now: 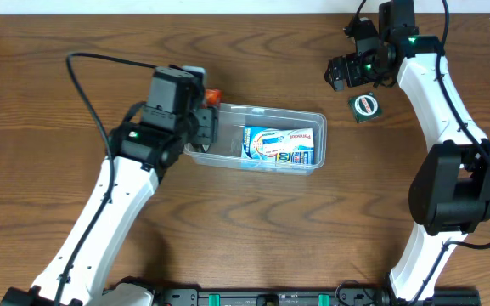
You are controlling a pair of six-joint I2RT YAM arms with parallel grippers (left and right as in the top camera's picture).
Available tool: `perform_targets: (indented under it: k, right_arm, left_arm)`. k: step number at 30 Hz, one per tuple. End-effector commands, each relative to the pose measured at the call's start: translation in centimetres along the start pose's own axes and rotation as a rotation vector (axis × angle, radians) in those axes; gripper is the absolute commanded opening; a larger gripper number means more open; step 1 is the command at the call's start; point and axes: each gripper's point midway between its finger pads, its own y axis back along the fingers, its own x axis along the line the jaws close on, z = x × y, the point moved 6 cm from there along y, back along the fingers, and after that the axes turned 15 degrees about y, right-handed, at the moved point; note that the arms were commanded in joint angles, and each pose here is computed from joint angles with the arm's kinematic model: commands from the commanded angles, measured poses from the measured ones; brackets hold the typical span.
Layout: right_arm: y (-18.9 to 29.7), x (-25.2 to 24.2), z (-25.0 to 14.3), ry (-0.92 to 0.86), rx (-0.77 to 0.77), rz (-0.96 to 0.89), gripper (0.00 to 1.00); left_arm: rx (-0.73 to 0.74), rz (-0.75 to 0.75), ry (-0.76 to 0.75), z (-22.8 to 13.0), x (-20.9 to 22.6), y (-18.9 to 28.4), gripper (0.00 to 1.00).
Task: Pack container
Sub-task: 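Carry the red packet with left gripper and lower it into the container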
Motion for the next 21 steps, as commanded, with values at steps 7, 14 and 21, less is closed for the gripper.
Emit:
perform_targets:
  k: [7, 14, 21]
  right_arm:
    - [0.1, 0.2, 0.4, -0.004, -0.012, 0.005, 0.99]
    - [0.1, 0.2, 0.4, -0.004, -0.012, 0.005, 0.99]
    - [0.1, 0.2, 0.4, -0.004, -0.012, 0.005, 0.99]
  left_arm:
    - [0.112, 0.025, -0.013, -1.7, -1.2, -3.9, 0.65]
    - [0.147, 0.061, -0.025, -2.6, -1.4, -5.7, 0.65]
    - [0.153, 0.099, -0.054, -3.2, -1.7, -6.5, 0.65]
